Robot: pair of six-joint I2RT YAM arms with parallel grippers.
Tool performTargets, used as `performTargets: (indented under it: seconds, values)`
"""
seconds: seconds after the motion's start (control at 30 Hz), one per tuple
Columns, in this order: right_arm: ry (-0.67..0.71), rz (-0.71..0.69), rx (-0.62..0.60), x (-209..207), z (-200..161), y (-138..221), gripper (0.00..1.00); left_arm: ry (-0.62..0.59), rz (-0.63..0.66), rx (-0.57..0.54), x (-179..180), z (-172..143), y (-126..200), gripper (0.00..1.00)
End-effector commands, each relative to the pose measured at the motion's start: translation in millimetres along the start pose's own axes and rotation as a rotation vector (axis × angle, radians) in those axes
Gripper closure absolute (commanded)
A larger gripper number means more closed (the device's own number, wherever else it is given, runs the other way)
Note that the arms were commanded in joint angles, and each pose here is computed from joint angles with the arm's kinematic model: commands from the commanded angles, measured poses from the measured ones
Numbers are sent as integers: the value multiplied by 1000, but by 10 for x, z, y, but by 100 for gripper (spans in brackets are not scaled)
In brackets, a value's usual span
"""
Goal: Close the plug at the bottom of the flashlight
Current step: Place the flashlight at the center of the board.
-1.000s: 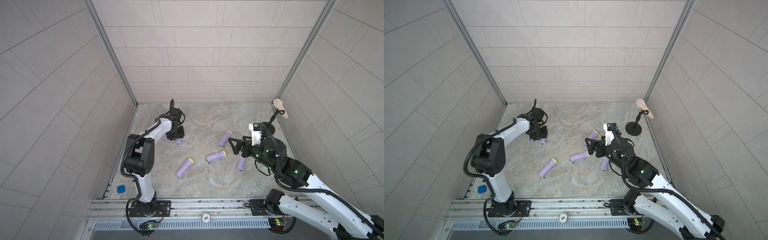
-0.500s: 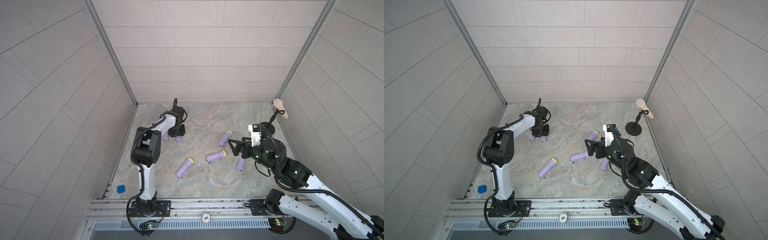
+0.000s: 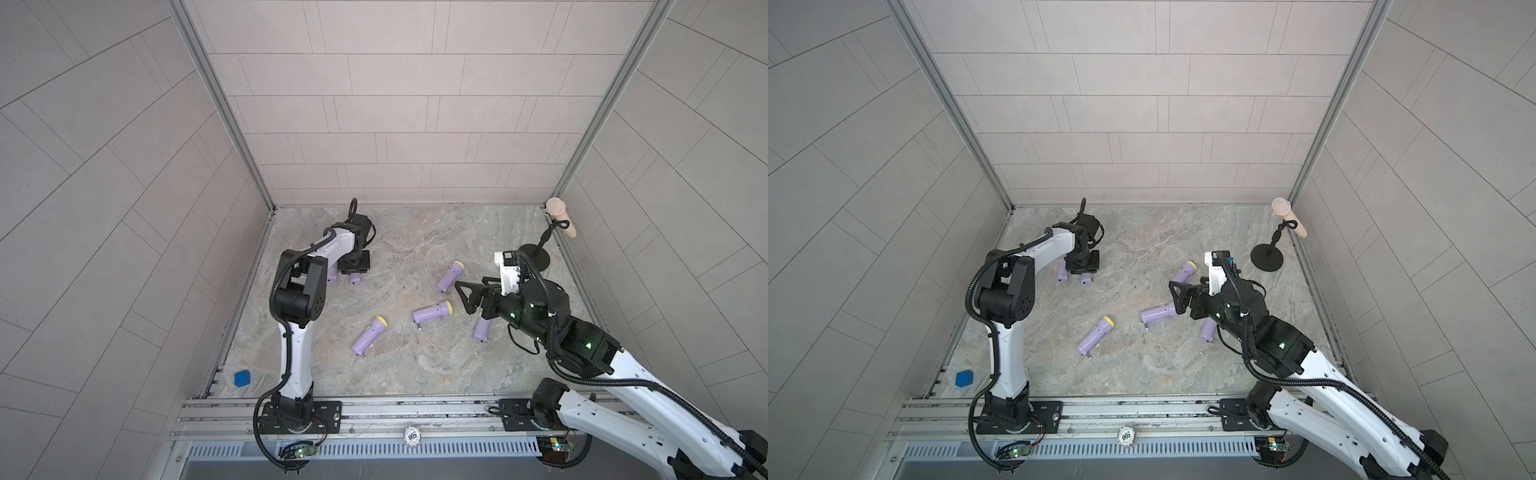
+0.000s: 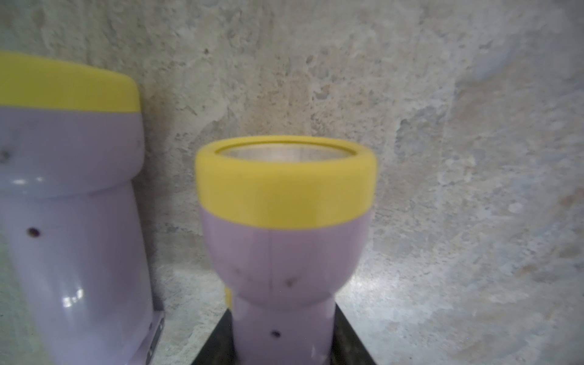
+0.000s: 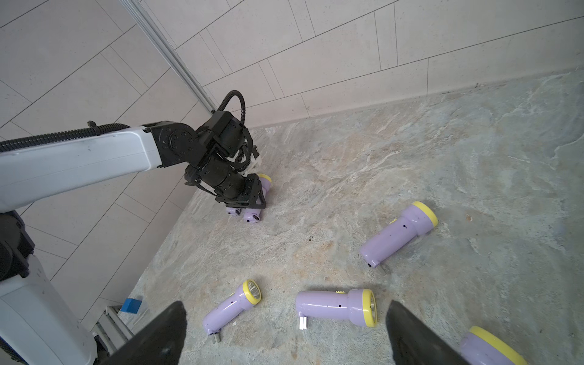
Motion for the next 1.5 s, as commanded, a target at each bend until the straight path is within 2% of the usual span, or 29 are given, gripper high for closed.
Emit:
performTargets:
  seconds: [0.0,0.23,0.8,1.47]
  values:
    - [-15,25,-9,35,9,-6,1,-9,34,-19,23,75,4,100]
    - [-13,27,-10,40,8,-5,0,-19,48,-20,17,100,-45,100]
    - [-19,24,8,29,-61,-78,0,-35,65,-29,-14,156,-85,82]
    - [-21,27,15,43,-70,-90,0,-44,96,-32,6,167,-49,39]
Point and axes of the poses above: each gripper's point midway between its finger pads, its own y axis back along the fingers, its own x axis along the line the jaws close on, z = x × y, the point moved 10 cm from there along y, back along the fingers, and after that the axes turned 6 degrees about y, right-handed, at the moved point
